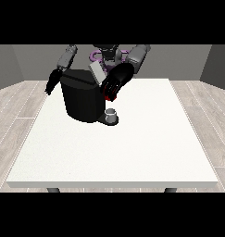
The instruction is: Insert the coffee pod into the coffee machine and close the lid
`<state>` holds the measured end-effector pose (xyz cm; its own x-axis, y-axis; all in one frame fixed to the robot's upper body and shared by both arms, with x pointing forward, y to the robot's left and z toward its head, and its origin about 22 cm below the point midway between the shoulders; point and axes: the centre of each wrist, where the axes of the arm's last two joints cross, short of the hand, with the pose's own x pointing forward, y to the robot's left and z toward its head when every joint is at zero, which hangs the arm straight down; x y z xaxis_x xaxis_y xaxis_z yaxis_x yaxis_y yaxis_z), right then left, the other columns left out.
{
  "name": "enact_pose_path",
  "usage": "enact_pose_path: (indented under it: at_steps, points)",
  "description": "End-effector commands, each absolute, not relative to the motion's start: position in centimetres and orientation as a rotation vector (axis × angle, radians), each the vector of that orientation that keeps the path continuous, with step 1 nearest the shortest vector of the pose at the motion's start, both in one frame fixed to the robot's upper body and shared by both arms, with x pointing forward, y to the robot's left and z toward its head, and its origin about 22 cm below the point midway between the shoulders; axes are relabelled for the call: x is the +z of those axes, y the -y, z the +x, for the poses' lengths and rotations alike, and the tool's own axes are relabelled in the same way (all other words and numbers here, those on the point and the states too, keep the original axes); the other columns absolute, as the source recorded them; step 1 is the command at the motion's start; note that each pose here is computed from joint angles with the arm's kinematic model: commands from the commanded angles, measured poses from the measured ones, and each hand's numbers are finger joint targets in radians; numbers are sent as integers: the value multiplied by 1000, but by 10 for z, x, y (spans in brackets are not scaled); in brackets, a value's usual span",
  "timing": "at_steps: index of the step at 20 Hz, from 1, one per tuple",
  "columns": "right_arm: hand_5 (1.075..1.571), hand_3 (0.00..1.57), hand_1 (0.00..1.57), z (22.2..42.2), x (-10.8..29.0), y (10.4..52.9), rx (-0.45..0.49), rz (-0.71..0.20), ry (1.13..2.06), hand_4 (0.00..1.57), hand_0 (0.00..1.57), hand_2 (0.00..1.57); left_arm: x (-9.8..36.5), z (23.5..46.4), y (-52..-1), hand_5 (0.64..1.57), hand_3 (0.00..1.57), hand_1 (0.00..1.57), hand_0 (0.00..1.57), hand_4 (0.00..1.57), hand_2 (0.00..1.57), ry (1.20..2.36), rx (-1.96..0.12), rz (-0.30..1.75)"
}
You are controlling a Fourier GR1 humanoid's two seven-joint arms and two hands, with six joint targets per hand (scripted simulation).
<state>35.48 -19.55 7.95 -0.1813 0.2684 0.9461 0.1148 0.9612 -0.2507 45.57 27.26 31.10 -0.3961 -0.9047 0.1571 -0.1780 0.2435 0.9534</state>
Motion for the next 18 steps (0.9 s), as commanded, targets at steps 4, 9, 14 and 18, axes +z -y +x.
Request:
enact_pose_path:
  at_steps: [4, 9, 14, 18]
  points:
    - [1571, 0, 0, 351, 59, 197, 132, -270, 1725, 0, 0, 0, 301, 459, -270, 1571, 253, 0, 0, 0, 362, 1689, -1219, 957]
    - [1571, 0, 0, 334, 31, 213, 107, -289, 1621, 0, 0, 0, 251, 461, -277, 1571, 60, 0, 0, 0, 0, 1625, -1201, 873]
    - [1571, 0, 0, 303, -20, 224, 75, -279, 1499, 0, 0, 0, 158, 455, -241, 1571, 0, 0, 0, 0, 85, 1538, -1255, 688]
    - [1571, 0, 0, 296, -30, 246, 32, -322, 1458, 0, 0, 0, 134, 453, -227, 1571, 0, 0, 0, 0, 151, 1705, -950, 336]
